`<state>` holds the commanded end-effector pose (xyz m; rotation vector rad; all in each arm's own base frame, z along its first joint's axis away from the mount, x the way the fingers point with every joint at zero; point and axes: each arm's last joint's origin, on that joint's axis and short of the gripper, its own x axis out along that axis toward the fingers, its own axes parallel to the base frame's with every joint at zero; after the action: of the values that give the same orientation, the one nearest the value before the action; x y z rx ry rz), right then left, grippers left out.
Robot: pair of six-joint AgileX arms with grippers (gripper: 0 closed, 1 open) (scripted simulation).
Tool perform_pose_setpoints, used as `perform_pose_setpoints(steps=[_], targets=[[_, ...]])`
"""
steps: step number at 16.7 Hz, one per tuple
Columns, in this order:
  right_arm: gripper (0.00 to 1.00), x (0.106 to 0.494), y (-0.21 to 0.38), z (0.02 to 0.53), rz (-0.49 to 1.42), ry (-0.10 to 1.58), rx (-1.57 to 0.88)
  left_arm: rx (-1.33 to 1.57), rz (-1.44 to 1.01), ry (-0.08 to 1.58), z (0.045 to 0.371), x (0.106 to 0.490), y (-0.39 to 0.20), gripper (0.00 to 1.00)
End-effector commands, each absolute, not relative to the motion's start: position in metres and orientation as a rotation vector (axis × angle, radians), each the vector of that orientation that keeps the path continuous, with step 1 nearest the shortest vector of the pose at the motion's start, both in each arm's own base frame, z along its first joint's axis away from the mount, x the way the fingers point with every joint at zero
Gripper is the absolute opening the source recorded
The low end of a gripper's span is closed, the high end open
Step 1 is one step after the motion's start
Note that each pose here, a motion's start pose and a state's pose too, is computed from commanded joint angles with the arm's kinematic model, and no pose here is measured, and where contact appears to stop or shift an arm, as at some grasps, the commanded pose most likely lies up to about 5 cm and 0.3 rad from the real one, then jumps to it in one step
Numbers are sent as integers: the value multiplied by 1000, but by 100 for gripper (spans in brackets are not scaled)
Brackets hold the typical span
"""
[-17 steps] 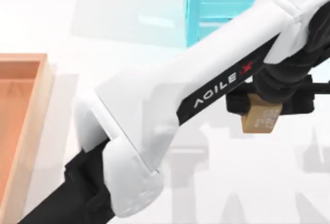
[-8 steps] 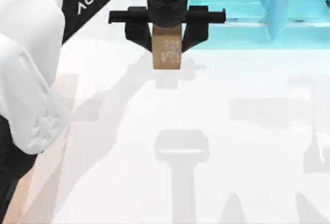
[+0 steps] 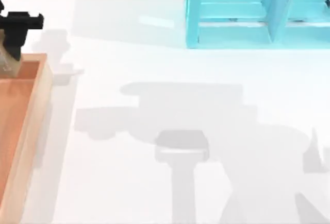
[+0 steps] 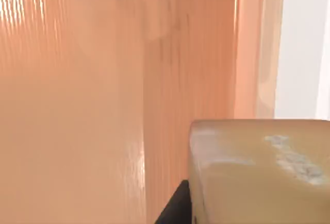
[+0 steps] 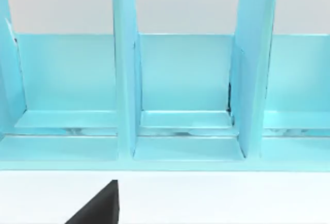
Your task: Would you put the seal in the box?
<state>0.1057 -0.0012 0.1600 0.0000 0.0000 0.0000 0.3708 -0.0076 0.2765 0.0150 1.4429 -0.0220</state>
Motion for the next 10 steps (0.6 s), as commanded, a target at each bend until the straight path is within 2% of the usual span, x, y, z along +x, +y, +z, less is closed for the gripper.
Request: perform_pose_setpoints(steps=[3, 6, 10], targets=[[100, 106, -1, 160, 0, 0, 0, 7, -23, 1421, 272, 328, 56, 0], [100, 106, -1, 160, 0, 0, 0, 10, -18, 1385, 270, 295, 88, 0], [100, 106, -1, 160, 0, 0, 0, 14, -16, 1371, 270, 285, 96, 0]])
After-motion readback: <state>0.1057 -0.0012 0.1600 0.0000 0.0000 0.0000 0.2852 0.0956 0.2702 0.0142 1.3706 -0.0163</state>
